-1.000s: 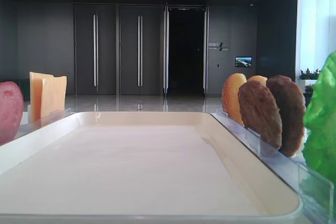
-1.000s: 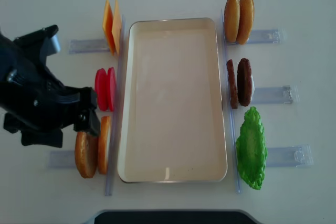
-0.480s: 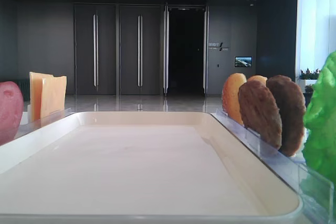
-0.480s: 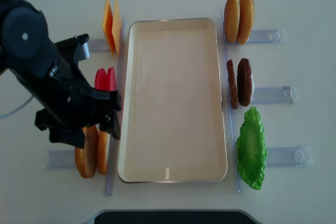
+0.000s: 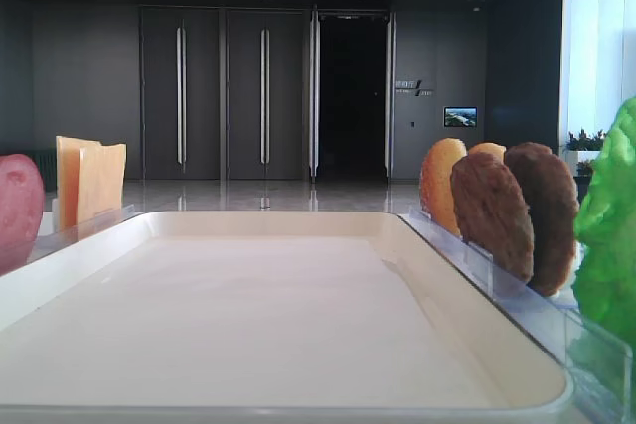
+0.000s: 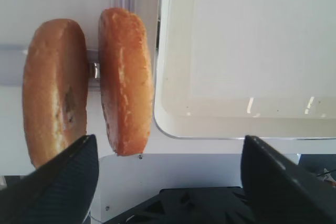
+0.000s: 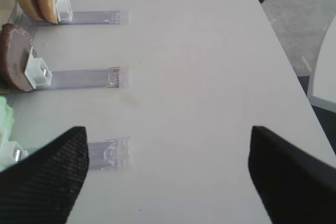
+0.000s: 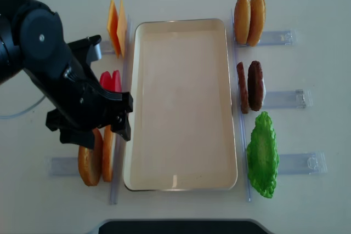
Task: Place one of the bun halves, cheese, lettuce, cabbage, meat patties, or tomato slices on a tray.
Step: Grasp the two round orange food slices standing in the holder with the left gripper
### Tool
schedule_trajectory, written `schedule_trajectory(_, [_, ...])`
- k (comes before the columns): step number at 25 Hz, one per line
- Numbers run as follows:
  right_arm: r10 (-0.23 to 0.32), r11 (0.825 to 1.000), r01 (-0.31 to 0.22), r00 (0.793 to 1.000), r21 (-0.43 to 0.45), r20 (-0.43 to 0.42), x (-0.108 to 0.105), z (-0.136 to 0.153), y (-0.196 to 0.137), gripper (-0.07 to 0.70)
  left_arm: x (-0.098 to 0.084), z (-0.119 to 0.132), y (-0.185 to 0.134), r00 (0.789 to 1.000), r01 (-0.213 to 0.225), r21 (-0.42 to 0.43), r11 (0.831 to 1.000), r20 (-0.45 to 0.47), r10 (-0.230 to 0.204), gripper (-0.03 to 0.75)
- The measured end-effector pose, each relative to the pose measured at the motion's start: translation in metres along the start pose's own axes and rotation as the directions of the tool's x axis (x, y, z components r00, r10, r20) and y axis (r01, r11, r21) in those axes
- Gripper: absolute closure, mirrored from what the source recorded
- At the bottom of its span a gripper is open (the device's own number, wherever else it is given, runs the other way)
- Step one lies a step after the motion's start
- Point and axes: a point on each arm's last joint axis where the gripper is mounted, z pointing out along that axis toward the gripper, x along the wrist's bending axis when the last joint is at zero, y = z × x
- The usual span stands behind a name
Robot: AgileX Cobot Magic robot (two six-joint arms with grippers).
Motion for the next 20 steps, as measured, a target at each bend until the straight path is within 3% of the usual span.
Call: schedule_trajectory(20, [0.000, 1.000, 0.000, 1.000, 0.000, 0.000, 0.000, 0.000, 0.000, 0.045, -0.003, 0.016, 0.009, 0.999, -0.005, 0.015, 1.000, -0.035, 0.005, 0.073])
